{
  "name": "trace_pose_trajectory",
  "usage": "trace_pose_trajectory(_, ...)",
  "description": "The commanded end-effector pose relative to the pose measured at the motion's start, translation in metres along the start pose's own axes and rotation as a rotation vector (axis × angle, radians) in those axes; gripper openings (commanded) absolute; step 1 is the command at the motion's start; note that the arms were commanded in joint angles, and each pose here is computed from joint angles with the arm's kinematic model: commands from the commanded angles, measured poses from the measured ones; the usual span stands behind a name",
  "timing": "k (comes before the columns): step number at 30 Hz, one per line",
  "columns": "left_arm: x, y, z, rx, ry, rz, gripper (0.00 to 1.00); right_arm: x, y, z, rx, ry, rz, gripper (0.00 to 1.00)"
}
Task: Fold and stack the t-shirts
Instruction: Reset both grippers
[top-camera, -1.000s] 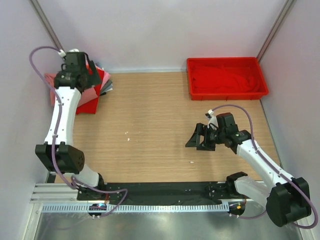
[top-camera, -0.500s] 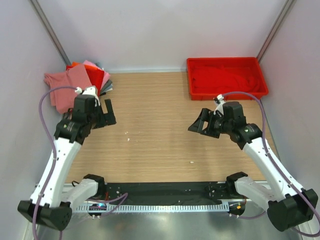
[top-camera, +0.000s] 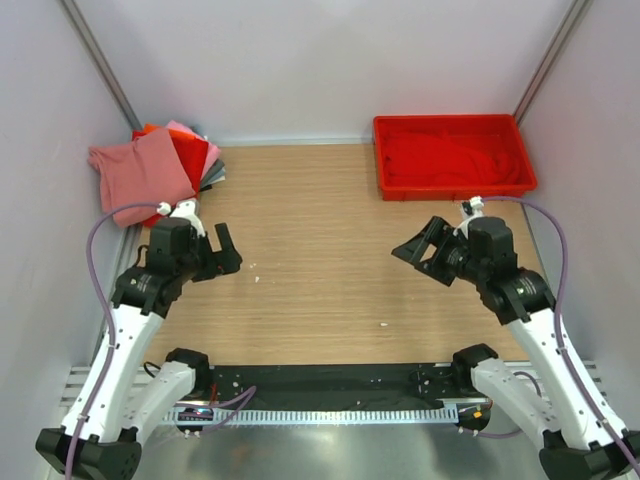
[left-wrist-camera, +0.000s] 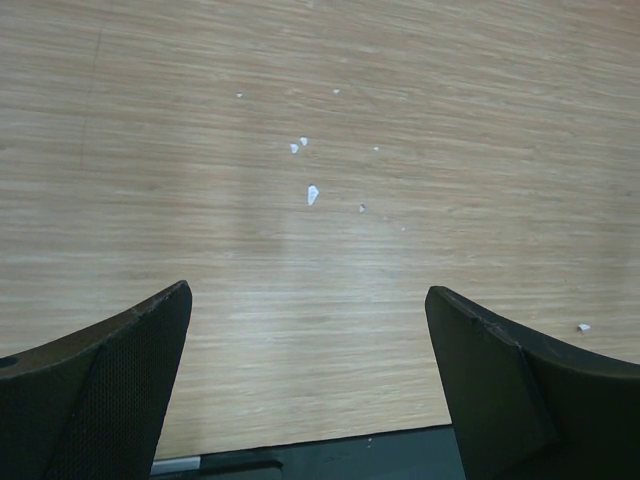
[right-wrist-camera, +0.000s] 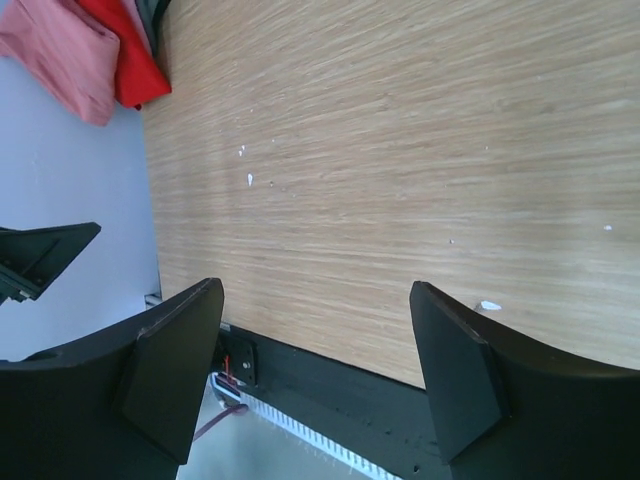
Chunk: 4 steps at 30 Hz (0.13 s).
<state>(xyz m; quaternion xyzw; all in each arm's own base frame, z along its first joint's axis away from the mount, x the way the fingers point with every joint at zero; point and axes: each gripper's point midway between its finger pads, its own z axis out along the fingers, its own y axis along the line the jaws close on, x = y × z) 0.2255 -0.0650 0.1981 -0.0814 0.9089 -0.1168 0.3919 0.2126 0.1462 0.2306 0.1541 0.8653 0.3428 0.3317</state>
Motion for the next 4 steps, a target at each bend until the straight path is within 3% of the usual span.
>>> trace_pose_trajectory(1,-0.010,-0.021,-0.001,0.109,-0.032,0.002,1.00,0.004,-0.004,-0.017,-0.001,-0.058,0.075,0.81)
trace_pose_trajectory(4,-0.011,-0.021,-0.006,0.098,-0.047,0.009,1.00,0.006,-0.016,-0.025,0.030,-0.106,0.110,0.82)
